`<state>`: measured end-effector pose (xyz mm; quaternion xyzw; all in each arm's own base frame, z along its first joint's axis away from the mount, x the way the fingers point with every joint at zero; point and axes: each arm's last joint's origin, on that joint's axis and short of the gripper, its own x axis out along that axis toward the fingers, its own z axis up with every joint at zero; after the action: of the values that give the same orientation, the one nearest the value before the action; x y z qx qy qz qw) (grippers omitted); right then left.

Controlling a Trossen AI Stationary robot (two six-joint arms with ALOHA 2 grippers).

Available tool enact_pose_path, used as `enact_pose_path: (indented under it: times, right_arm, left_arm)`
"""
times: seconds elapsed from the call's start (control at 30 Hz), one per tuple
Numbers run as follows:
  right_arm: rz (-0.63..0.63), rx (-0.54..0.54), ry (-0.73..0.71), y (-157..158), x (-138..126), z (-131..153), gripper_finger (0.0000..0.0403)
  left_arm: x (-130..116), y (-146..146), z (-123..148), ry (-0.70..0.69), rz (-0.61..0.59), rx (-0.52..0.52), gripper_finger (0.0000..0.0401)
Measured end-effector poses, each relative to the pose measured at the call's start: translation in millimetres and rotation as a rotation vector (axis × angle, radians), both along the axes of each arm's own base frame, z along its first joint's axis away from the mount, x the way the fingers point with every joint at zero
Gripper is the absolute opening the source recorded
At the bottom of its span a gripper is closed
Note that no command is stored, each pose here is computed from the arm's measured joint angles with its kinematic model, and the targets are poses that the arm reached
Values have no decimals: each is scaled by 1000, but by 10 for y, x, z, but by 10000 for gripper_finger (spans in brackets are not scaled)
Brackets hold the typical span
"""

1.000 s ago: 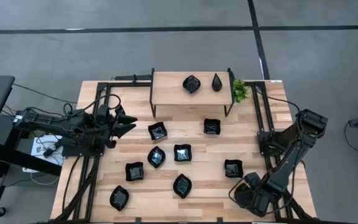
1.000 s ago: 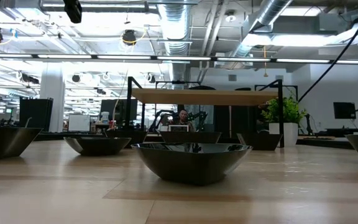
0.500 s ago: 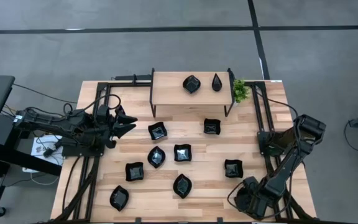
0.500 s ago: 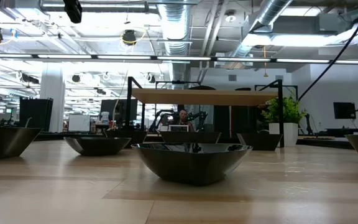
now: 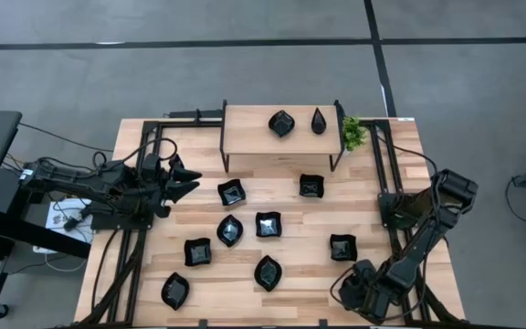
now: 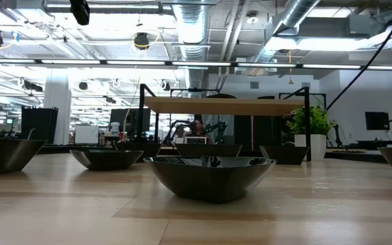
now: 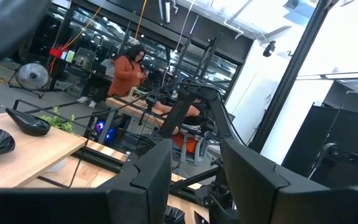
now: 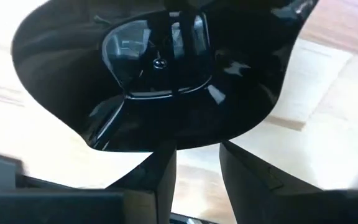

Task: Pick & Place Mini shaped plates
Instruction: Stack the leaf-shaped plate on top of the leaf-shaped plate on the shelf

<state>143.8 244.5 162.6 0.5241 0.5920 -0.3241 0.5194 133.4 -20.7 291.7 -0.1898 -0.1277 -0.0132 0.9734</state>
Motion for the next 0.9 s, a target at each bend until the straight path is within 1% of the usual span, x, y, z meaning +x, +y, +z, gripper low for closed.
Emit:
enact_pose_path:
  times: [0.27, 0.5, 0.67, 0.9]
  right_arm:
    - [-10, -13, -30, -27, 43, 11, 118]
    - [-24, 13, -96, -64, 34, 176, 118]
    - [-26, -17, -81, -155, -21, 263, 118]
    - [-36, -57, -52, -208, -56, 271, 118]
  left_arm:
    - [0, 0, 2, -2, 0, 0, 145]
    - [-2, 0, 6, -6, 0, -1, 145]
    - [-1, 0, 6, -6, 0, -1, 145]
    - [-1, 1, 5, -6, 3, 7, 145]
